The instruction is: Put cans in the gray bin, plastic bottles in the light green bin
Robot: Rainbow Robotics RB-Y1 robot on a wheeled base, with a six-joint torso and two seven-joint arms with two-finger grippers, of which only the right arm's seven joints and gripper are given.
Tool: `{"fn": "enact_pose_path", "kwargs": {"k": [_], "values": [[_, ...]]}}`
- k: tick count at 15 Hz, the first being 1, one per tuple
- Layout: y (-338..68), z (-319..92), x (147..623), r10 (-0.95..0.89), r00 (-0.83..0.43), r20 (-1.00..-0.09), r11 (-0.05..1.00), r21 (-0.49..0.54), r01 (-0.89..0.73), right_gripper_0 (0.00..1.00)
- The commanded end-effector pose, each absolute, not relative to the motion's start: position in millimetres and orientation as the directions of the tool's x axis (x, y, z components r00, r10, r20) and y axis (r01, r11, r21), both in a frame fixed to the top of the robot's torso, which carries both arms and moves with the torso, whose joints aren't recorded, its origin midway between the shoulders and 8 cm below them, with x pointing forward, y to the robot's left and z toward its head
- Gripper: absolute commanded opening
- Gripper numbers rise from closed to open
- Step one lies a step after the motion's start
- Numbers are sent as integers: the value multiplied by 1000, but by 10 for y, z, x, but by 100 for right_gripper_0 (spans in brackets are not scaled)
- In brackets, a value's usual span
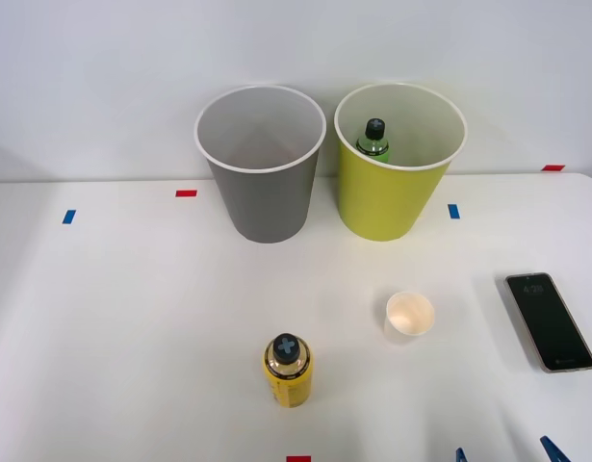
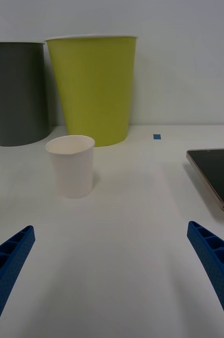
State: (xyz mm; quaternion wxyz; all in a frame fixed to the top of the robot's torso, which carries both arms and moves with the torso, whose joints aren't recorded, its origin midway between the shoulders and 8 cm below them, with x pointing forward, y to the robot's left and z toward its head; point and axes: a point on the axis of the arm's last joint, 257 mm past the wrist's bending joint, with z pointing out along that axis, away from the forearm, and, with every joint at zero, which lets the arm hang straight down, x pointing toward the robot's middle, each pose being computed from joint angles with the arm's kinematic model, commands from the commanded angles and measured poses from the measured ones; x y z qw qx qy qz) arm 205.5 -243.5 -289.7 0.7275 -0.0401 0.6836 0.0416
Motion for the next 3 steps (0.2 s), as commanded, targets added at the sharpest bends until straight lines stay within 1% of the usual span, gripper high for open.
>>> {"fn": "enact_pose_path", "kwargs": {"k": [1,3], "values": [[-2435,-2897,2055,6,62,-998,993,-1,-115,100],[-2435,-2897,2055,6,62,-998,993,-1,-115,100]]}}
